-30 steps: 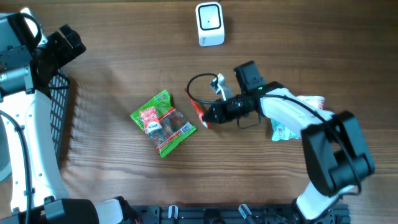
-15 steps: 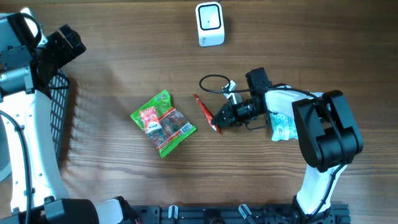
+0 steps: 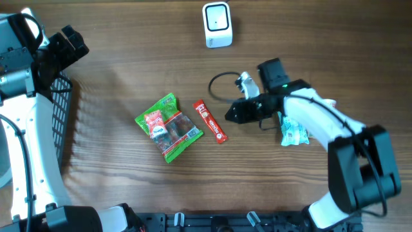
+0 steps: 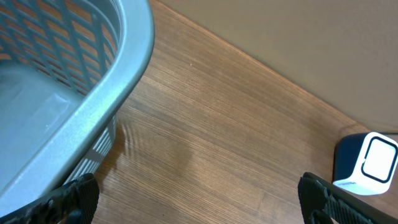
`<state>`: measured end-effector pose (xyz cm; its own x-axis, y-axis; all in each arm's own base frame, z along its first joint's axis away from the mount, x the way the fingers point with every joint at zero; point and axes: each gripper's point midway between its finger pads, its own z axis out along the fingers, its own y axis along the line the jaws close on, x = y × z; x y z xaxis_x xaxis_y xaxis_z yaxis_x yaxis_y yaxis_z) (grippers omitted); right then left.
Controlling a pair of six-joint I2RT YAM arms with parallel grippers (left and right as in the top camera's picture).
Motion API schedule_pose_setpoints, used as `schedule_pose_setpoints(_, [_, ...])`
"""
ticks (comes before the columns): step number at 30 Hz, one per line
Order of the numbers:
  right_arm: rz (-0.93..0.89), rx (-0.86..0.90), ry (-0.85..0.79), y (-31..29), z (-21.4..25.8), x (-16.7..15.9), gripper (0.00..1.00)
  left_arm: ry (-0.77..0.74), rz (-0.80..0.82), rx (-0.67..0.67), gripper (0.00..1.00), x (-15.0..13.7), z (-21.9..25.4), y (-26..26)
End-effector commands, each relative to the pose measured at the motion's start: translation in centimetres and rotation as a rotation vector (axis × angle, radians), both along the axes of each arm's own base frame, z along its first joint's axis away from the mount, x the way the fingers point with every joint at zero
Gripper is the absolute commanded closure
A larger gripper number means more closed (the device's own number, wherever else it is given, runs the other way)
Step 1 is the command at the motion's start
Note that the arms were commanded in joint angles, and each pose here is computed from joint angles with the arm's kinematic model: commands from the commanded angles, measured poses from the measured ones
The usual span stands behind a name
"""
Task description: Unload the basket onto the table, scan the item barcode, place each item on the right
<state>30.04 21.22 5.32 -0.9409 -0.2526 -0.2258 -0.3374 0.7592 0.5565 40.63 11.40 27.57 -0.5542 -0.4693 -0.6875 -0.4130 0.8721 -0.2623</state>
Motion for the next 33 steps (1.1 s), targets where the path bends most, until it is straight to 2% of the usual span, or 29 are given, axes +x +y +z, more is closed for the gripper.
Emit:
schedule_pose_setpoints(1, [0.082, -0.288, -0.171, 1.4, -1.2, -0.8, 0.63, -0.020, -0.002, -0.001, 0.00, 0.1, 0.7, 0.0])
schedule_pose_setpoints(4, [0.136, -0.585, -0.394, 2.3, -1.5, -1.5, 0.64, -0.020, -0.002, -0.001, 0.00, 0.1, 0.7, 0.0])
schedule_pose_setpoints(7, [0.150, -0.683, -0.548, 3.3, -1.2, -1.5, 0.63, -0.020, -0.002, -0.001, 0.00, 0.1, 0.7, 0.0])
schedule_pose_setpoints(13, [0.098, -0.471, -0.343, 4.0, -2.5, -2.1, 0.62, -0.020, -0.002, -0.001, 0.00, 0.1, 0.7, 0.0])
schedule_pose_setpoints(17, [0.111, -0.474, -0.331, 3.7, -2.9, -2.1, 0.60, -0.020, -0.002, -0.001, 0.00, 0.1, 0.7, 0.0])
schedule_pose_setpoints(20, [0.111, -0.376, -0.147, 4.1, -4.5, -4.3, 0.63, -0.020, -0.002, -0.001, 0.00, 0.1, 0.7, 0.0])
schedule_pose_setpoints(22, [0.115, -0.371, -0.102, 3.8, -5.1, -4.8, 0.64, -0.020, -0.002, -0.001, 0.00, 0.1, 0.7, 0.0])
schedule_pose_setpoints(25, [0.094, -0.406, -0.067, 3.3, -6.4, -5.0, 0.72, -0.020, -0.002, -0.001, 0.00, 0.1, 0.7, 0.0])
schedule_pose_setpoints(30, [0.092, -0.420, -0.044, 3.2, -7.4, -5.2, 0.78, -0.020, -0.002, -0.001, 0.00, 0.1, 0.7, 0.0])
schedule_pose_setpoints(31, [0.093, -0.421, -0.044, 3.1, -7.4, -5.2, 0.95, -0.020, -0.002, -0.001, 0.00, 0.1, 0.7, 0.0])
schedule_pose_setpoints(33, [0.093, -0.420, -0.044, 3.2, -7.4, -5.2, 0.95, -0.020, -0.002, -0.001, 0.00, 0.1, 0.7, 0.0])
